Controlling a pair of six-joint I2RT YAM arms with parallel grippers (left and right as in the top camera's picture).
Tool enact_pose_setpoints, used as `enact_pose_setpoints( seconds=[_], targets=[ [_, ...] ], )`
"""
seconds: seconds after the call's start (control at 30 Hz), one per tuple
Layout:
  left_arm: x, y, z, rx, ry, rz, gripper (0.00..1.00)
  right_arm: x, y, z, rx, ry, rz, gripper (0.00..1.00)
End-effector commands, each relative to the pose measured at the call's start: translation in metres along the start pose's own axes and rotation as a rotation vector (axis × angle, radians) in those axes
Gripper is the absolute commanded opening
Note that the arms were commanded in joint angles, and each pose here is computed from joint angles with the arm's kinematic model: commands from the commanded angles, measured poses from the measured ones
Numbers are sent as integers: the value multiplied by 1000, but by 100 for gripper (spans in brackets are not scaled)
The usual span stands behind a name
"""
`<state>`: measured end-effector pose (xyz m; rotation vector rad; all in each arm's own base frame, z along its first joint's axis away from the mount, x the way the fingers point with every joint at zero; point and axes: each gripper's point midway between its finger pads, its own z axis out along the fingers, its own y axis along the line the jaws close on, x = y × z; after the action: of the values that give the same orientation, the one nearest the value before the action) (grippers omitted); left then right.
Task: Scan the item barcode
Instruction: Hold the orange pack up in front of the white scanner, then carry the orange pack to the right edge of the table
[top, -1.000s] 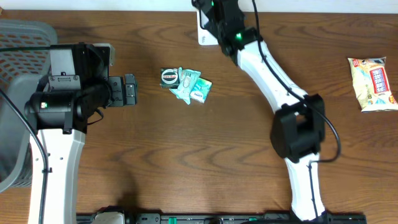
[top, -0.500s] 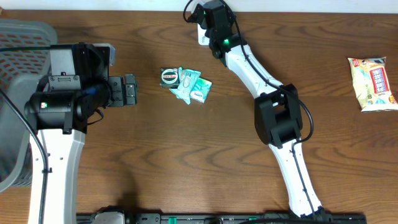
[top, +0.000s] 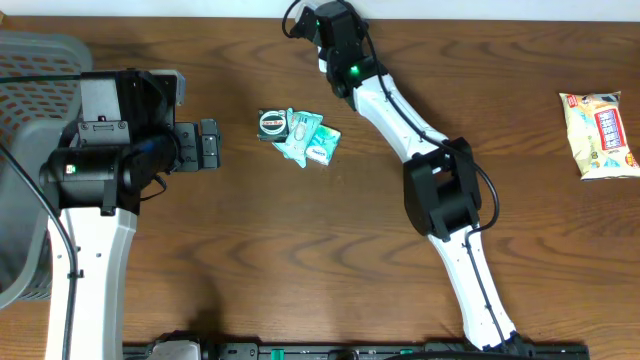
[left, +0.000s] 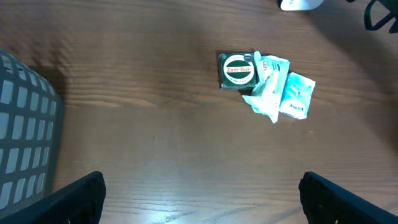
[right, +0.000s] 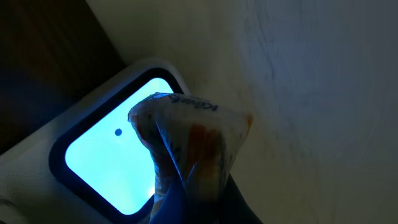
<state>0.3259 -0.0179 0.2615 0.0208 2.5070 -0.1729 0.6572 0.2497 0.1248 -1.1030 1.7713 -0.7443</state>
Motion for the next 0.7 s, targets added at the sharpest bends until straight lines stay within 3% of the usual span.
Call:
enact_pose_setpoints(
  seconds=[0.0, 0.17, 0.37, 0.53, 0.67],
  targets=[
    [-2, 3, -1, -9, -3, 6, 98, -11, -12, -8, 12, -23, 17, 1],
    [-2, 3, -1, -9, -3, 6, 98, -7, -17, -14, -7, -4, 30, 1],
    [-2, 3, -1, -9, -3, 6, 98, 10, -80, -37, 52, 35, 177, 1],
    [-2, 3, -1, -9, -3, 6, 98, 67, -128, -54, 65, 170, 236, 1],
    [-2, 3, -1, -9, -3, 6, 98, 137, -144, -64, 39, 345, 329, 1]
  ],
)
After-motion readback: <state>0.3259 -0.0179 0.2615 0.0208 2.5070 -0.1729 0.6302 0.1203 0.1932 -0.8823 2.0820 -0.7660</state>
